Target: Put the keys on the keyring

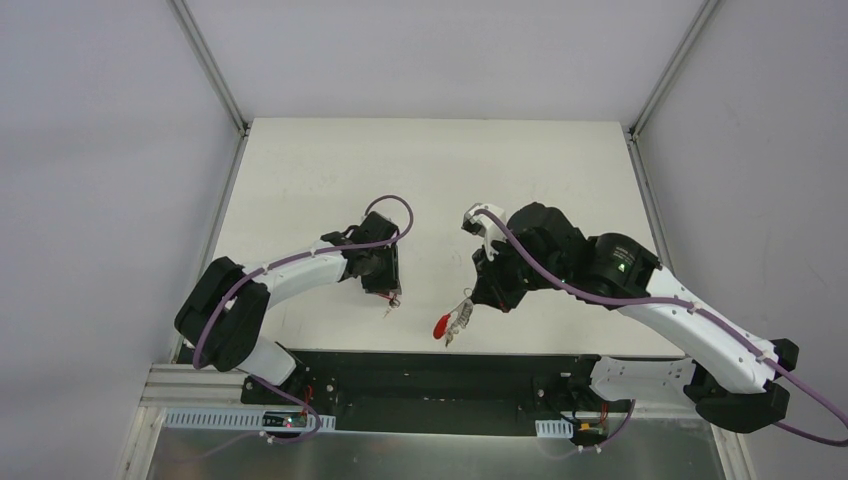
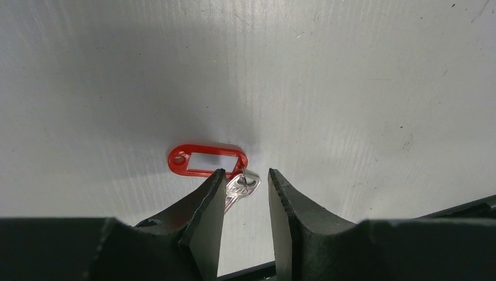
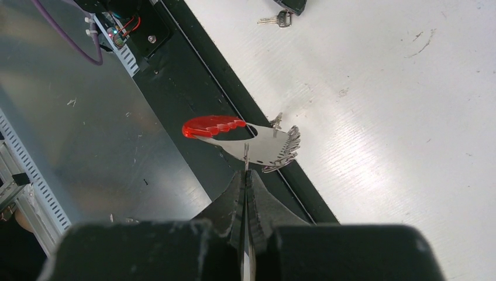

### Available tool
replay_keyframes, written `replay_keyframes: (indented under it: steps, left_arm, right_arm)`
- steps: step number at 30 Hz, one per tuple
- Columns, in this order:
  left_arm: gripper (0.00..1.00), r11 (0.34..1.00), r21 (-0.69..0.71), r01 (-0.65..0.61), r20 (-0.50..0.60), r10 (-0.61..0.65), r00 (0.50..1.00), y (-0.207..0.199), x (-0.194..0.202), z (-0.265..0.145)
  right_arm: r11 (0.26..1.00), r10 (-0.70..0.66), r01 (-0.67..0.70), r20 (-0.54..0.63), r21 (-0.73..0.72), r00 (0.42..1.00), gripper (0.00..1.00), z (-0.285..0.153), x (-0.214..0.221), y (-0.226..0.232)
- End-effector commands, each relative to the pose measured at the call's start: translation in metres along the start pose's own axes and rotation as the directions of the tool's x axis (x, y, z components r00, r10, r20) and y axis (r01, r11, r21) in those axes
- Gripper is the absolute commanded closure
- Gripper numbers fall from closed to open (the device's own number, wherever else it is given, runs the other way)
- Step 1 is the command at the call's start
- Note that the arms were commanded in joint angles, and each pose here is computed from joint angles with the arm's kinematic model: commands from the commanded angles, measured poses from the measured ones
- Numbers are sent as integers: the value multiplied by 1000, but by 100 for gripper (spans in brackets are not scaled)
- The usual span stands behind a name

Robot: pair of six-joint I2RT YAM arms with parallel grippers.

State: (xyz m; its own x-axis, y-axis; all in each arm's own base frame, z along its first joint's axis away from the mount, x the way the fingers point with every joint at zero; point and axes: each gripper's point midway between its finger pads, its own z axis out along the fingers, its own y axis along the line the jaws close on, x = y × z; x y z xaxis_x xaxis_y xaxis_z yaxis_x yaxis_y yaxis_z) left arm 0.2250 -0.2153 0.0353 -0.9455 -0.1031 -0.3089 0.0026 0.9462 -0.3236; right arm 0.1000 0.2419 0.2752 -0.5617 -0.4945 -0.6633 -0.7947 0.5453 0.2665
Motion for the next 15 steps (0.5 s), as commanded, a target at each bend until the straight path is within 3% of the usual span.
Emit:
replay_keyframes:
  steps: [1, 15]
  left_arm:
    - [69, 1000, 0, -26, -3, 26, 1000, -6, -4, -1]
    - [78, 999, 2, -43, -21, 43, 999, -8, -4, 3]
  right_arm:
    - [1000, 16, -15, 57, -26, 998, 100, -6, -10, 4]
    - [999, 24, -22, 57, -34, 998, 100, -6, -8, 3]
